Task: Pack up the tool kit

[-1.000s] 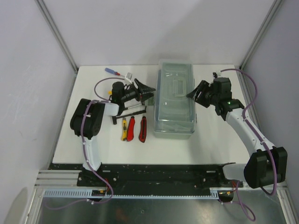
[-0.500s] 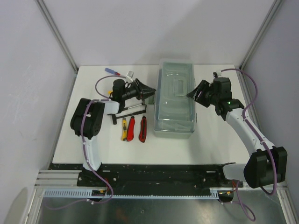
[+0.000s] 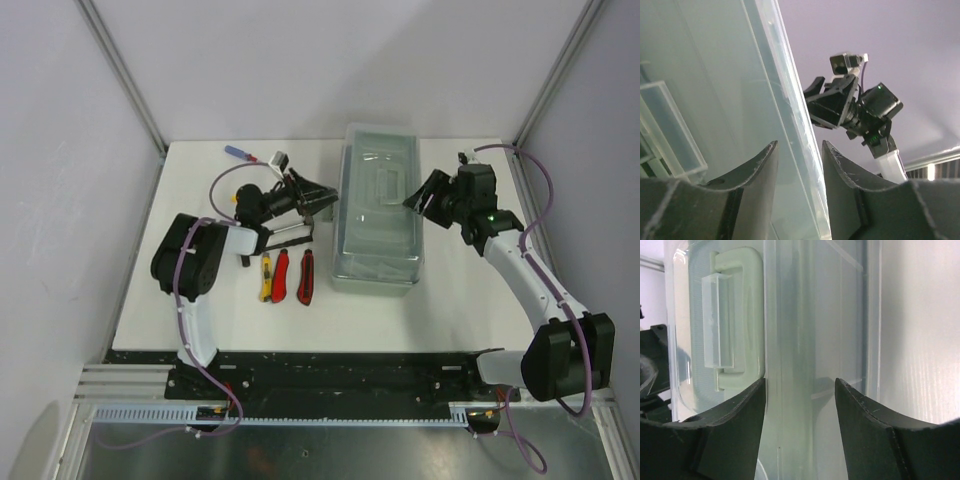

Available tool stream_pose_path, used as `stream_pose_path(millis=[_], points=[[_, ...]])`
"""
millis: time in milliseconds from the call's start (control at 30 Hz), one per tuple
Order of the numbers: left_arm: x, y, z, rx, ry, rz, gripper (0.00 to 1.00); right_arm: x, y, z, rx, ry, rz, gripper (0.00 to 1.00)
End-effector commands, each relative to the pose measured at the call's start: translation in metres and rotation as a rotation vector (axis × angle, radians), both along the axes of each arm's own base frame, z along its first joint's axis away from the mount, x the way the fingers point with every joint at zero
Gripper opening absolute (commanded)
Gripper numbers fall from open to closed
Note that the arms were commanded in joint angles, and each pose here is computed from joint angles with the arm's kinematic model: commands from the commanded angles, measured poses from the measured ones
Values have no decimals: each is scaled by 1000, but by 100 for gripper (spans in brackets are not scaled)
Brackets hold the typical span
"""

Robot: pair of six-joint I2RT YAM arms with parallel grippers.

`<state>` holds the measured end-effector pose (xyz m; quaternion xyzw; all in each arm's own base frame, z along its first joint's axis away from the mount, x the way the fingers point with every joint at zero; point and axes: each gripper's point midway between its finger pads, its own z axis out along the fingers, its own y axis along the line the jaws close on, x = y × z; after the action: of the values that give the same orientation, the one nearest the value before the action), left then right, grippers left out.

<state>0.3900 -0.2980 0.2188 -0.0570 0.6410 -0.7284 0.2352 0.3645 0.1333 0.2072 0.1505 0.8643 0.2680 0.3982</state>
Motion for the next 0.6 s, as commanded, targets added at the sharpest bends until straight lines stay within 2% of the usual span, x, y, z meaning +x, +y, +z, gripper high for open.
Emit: stream_pose_path(millis=[0,333,433,567], points=[[-74,-30,43,-55,-205,-220,46,-13,-16,-35,-145,118,4,61],[-87,-41,53,-65,-238,-258,46,2,-47,3,-322,4,-40,63],[-83,-33,53,-58,-248,-235,46,10,-52,40,-369,-103,-65,64],[-62,-5,59,-45,-272,-146,48,10,-52,108,-449,-305,-97,65]])
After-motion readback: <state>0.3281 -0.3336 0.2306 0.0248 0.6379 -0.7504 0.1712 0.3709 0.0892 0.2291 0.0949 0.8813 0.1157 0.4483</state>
